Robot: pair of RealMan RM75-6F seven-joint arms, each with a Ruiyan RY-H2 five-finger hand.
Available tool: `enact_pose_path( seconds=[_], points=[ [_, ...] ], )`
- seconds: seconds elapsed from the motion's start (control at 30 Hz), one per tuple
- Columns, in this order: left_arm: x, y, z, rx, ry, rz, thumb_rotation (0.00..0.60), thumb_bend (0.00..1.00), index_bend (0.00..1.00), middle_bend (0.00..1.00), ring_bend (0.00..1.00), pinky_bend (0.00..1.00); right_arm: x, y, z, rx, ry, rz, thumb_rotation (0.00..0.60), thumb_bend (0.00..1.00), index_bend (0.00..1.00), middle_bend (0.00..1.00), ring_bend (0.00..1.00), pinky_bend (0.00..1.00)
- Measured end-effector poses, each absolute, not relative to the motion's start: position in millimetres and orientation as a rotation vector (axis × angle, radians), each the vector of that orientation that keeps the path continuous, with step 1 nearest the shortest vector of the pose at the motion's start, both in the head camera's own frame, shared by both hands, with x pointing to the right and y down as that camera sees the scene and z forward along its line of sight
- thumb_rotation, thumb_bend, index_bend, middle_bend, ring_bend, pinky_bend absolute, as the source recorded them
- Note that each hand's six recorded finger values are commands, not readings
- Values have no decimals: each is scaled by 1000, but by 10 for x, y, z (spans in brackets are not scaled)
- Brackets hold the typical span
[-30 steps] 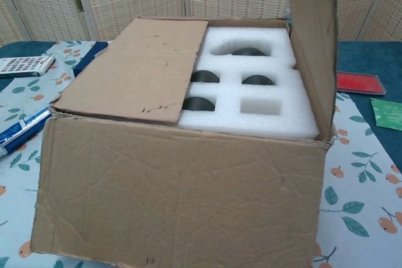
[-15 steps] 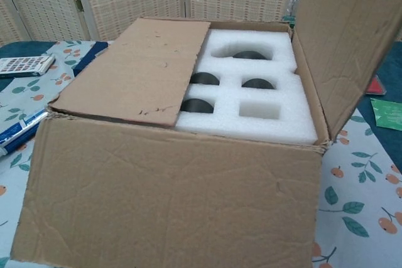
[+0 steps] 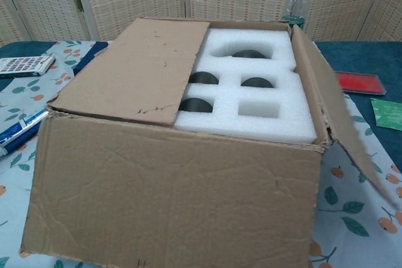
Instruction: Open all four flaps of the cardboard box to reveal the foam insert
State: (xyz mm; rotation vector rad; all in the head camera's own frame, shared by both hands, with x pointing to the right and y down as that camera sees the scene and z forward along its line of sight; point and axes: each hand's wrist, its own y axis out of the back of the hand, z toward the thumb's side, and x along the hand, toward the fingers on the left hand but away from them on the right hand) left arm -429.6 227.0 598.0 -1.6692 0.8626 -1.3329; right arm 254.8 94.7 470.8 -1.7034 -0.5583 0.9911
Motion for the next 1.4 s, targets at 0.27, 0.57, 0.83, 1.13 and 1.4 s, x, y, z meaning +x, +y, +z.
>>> enact_pose_path(
  seconds=[0.27,0.57,0.83,1.13,1.4],
  points=[
    [-4267,2267,6009,-1673,850,-1336,600,283,9,56,0,0,2803,1087,4637,-1692,-617,998,365,611,340,63,77,0],
    [-4272,2287,5969,-1676,858,-1322,600,283,24,56,0,0,3094,1280,4708,-1736,-739,1005,448,611,191,0,32,0],
    [-4163,2218,5786,-1676,846,-1231,600,448,105,78,11,0,3731,1842,4862,-1628,-908,1089,453,611,154,0,0,0],
    [-3804,1866,5323,-1800,816,-1058,600,792,300,107,25,0,4067,2237,5042,-1681,-1004,1113,453,611,144,0,0,0],
    [-3117,1566,5123,-1942,710,-880,600,894,437,123,0,0,4159,2344,4890,-1694,-1077,1036,454,611,144,0,0,0]
  ],
)
